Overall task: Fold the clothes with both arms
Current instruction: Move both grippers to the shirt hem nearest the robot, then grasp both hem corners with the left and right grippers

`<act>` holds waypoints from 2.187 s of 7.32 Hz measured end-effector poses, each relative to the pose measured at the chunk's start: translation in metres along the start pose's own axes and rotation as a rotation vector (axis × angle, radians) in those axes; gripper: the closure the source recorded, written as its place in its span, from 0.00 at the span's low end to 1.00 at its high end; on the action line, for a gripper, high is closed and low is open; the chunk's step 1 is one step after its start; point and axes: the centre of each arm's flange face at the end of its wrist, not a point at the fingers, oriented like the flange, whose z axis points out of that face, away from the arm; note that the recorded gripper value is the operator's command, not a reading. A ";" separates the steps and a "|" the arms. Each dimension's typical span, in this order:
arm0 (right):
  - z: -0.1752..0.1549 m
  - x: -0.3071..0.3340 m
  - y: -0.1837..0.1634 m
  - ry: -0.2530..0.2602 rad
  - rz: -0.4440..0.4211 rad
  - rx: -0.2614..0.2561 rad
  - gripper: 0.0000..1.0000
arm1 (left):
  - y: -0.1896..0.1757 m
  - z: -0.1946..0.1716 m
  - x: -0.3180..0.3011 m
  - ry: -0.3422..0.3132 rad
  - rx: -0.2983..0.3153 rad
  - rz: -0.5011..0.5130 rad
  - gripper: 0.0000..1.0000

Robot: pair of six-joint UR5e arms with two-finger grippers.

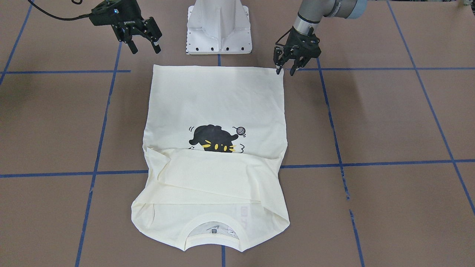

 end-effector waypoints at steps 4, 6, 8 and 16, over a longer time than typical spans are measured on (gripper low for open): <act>0.001 0.000 0.000 0.001 0.000 0.001 0.00 | 0.012 0.005 0.002 -0.003 -0.015 -0.039 0.48; 0.001 0.000 0.000 0.001 0.002 0.001 0.00 | 0.015 0.006 0.003 -0.002 -0.019 -0.041 0.52; 0.001 0.000 0.000 0.001 0.003 0.001 0.00 | 0.017 0.008 0.003 -0.006 -0.022 -0.040 0.53; 0.006 0.006 0.004 0.024 0.009 -0.002 0.09 | 0.018 0.006 0.009 0.006 -0.024 -0.030 1.00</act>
